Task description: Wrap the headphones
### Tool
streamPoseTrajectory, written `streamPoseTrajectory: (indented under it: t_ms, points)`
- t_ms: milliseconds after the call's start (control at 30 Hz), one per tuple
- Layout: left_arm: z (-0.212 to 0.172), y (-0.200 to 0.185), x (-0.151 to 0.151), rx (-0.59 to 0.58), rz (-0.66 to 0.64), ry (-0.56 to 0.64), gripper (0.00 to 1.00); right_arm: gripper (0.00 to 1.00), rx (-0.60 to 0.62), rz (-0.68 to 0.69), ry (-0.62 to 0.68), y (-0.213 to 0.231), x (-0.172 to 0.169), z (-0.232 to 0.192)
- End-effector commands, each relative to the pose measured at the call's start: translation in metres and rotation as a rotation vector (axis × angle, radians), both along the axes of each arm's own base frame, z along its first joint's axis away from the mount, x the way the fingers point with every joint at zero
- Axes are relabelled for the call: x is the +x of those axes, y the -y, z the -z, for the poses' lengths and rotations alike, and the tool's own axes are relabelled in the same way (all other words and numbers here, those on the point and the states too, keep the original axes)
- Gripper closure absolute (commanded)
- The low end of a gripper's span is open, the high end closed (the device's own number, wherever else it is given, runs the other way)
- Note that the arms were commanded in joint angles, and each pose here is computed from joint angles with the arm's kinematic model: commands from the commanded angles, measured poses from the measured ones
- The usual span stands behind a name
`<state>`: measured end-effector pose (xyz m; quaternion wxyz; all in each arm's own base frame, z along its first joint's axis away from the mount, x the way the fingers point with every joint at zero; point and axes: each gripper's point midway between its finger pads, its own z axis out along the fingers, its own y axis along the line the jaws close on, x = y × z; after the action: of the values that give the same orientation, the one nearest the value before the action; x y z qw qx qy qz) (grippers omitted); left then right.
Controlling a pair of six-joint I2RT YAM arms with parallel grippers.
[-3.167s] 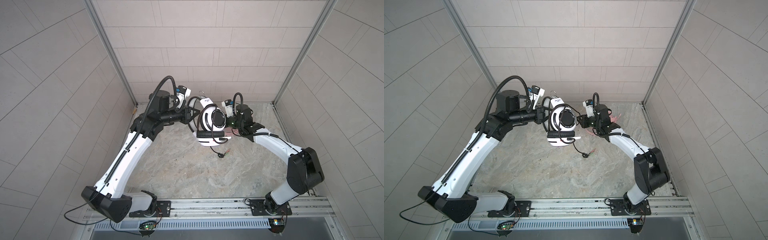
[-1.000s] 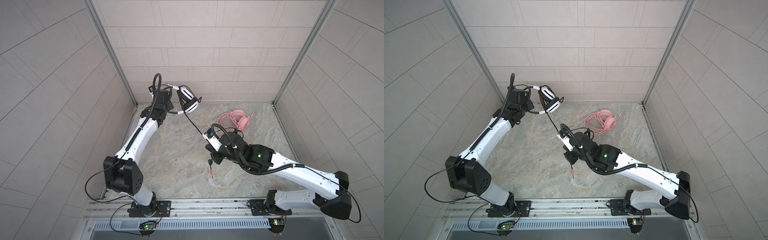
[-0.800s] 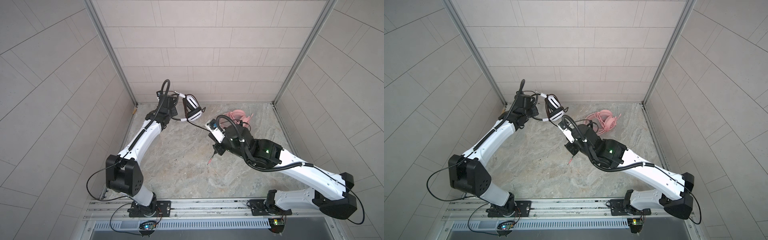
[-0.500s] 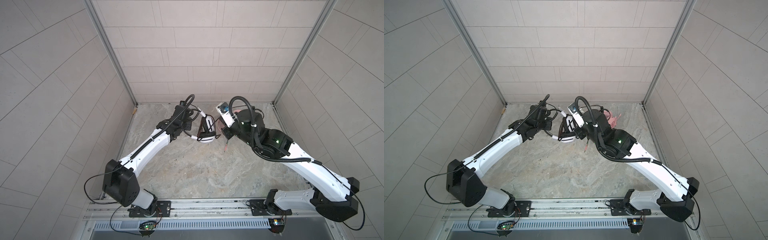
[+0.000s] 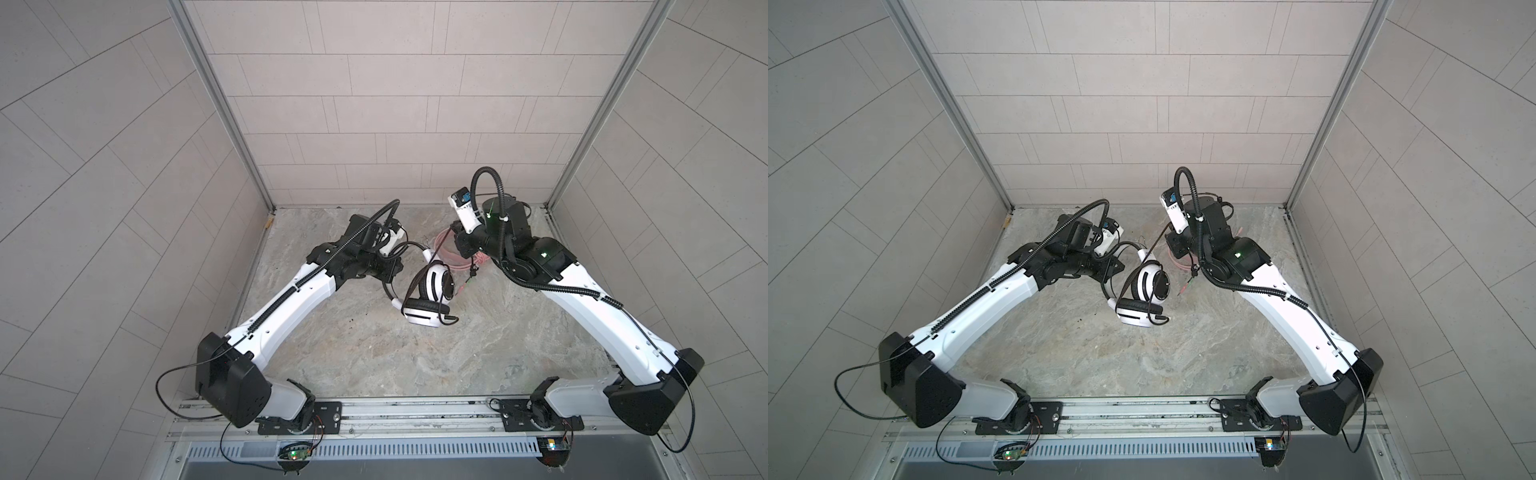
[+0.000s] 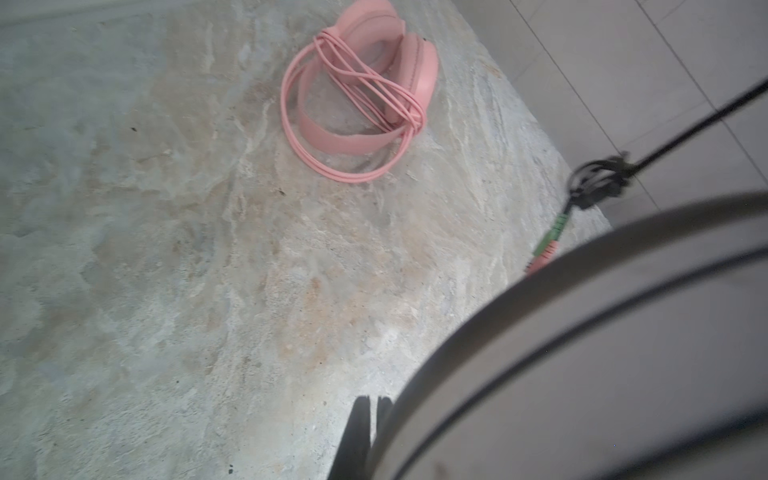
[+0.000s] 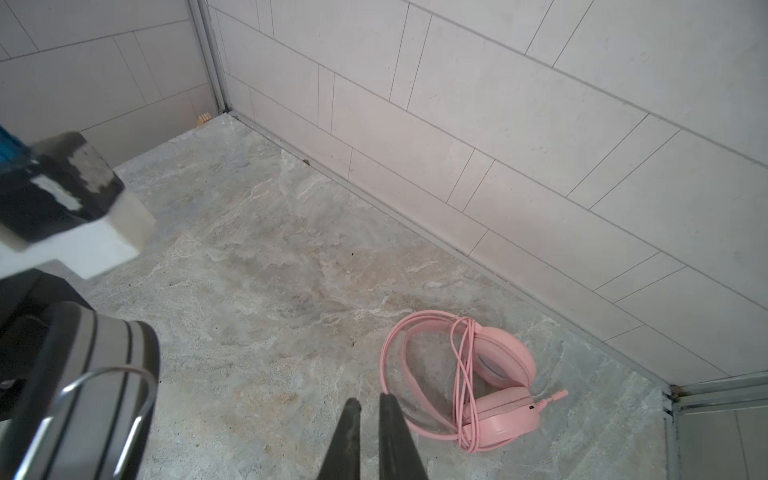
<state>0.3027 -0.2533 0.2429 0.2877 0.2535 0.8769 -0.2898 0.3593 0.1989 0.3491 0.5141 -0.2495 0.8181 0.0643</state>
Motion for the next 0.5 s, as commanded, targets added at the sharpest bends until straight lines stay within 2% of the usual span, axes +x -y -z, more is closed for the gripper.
streamPoseTrajectory:
  t_ms: [0, 100, 233, 467]
  points:
    - [-0.058, 0.011, -0.019, -0.189, 0.095, 0.037, 1.0, 0.87, 0.086, -0.008, -0.001, -0.004, 0.004, 0.0]
    - [-0.081, 0.01, -0.021, -0.245, 0.09, 0.081, 1.0, 0.87, 0.142, -0.038, -0.046, -0.013, 0.002, 0.014]
    - [-0.1, 0.005, -0.02, -0.262, 0.077, 0.132, 1.0, 0.84, 0.255, -0.116, -0.124, -0.033, -0.005, 0.03]
    - [-0.13, -0.009, -0.008, -0.35, 0.001, 0.206, 1.0, 0.82, 0.372, -0.183, -0.181, -0.051, -0.012, 0.039]
